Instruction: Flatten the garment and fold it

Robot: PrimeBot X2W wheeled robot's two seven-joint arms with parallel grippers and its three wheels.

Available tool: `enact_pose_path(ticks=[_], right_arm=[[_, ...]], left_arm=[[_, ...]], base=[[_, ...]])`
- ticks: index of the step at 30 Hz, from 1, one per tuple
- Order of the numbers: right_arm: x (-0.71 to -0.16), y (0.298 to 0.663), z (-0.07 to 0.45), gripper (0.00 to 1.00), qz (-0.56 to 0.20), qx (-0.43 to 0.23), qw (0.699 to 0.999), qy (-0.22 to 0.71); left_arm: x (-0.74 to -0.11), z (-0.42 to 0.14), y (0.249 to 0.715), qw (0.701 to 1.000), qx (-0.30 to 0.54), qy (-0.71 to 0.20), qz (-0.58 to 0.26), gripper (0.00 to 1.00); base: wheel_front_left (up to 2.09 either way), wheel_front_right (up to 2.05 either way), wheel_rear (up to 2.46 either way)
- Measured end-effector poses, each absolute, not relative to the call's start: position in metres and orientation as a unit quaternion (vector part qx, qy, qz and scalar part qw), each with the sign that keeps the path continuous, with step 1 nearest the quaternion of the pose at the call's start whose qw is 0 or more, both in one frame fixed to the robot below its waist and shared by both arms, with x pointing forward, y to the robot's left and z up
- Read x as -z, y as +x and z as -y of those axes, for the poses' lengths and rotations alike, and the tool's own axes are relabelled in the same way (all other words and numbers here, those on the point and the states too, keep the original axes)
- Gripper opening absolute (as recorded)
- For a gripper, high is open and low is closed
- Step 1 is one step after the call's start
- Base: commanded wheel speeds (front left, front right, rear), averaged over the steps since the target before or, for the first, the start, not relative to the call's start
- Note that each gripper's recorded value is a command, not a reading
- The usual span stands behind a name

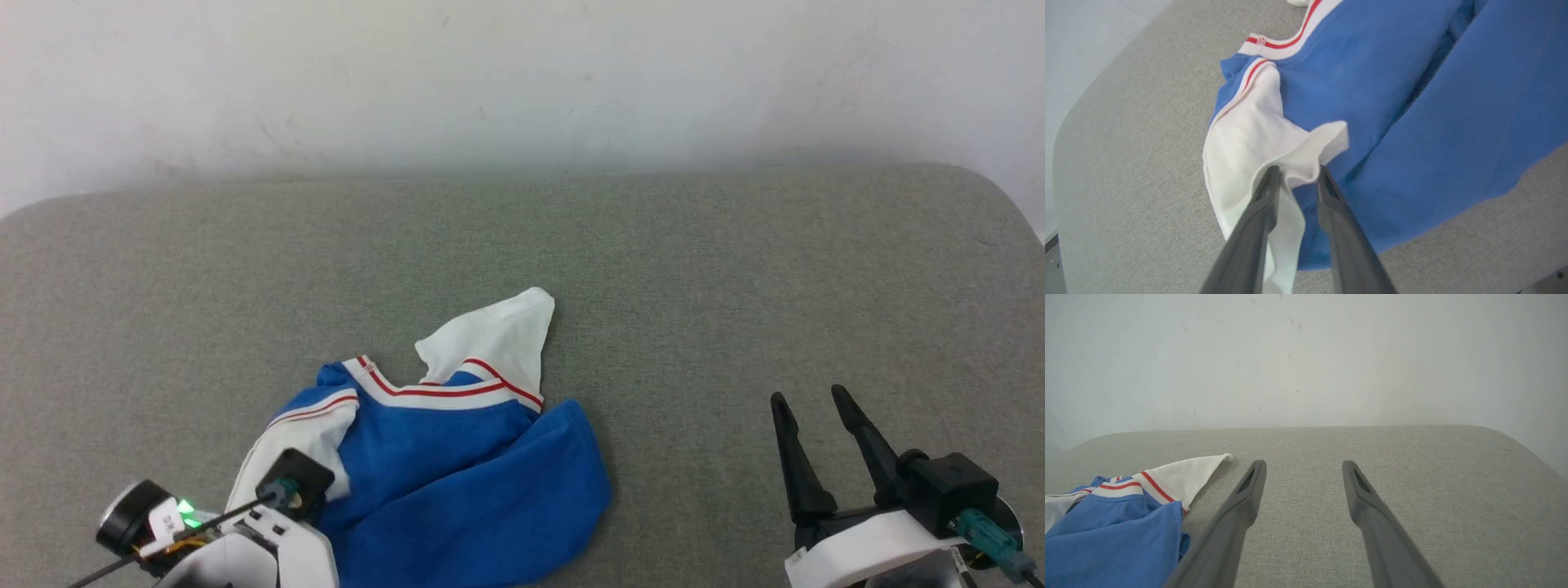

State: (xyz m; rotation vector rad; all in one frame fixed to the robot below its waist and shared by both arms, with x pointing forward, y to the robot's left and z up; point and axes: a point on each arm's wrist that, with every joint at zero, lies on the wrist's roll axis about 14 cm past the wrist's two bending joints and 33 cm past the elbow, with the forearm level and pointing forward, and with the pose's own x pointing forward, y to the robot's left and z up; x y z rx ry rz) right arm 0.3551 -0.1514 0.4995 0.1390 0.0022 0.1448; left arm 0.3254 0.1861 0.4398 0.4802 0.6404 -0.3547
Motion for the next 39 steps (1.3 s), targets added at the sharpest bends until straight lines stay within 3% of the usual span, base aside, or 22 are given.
enact_pose_path(ticks=[6,12,17,23,24,25,39], right_arm=[[-0.496,0.356,0.154,1.0,-0.005,-0.068,0.995,0.07],[-0.495,0.357,0.151,1.0,-0.007,-0.072,0.995,0.072],[-0.492,0.362,0.149,1.0,-0.01,-0.075,0.994,0.075],[-0.487,0.367,0.143,1.0,-0.018,-0.083,0.993,0.076],[-0.487,0.368,0.143,1.0,-0.018,-0.084,0.993,0.076],[-0.487,0.369,0.143,1.0,-0.018,-0.084,0.993,0.076],[-0.5,0.363,0.144,1.0,0.0,-0.083,0.994,0.072]], left_arm=[[-0.467,-0.188,0.349,0.935,0.145,0.208,-0.246,0.0],[-0.509,-0.245,0.37,0.977,-0.011,0.127,-0.171,0.0],[-0.469,-0.309,0.333,0.961,-0.15,0.047,-0.227,0.0],[-0.41,-0.333,0.29,0.93,-0.209,-0.027,-0.302,0.0],[-0.406,-0.331,0.288,0.929,-0.207,-0.036,-0.303,0.32],[-0.405,-0.329,0.288,0.931,-0.207,-0.043,-0.299,1.0],[-0.515,-0.28,0.34,0.99,-0.137,-0.031,-0.01,1.0]], base=[[0.0,0.0,0.0],[0.0,0.0,0.0],[0.0,0.0,0.0],[0.0,0.0,0.0],[0.0,0.0,0.0],[0.0,0.0,0.0],[0.0,0.0,0.0]])
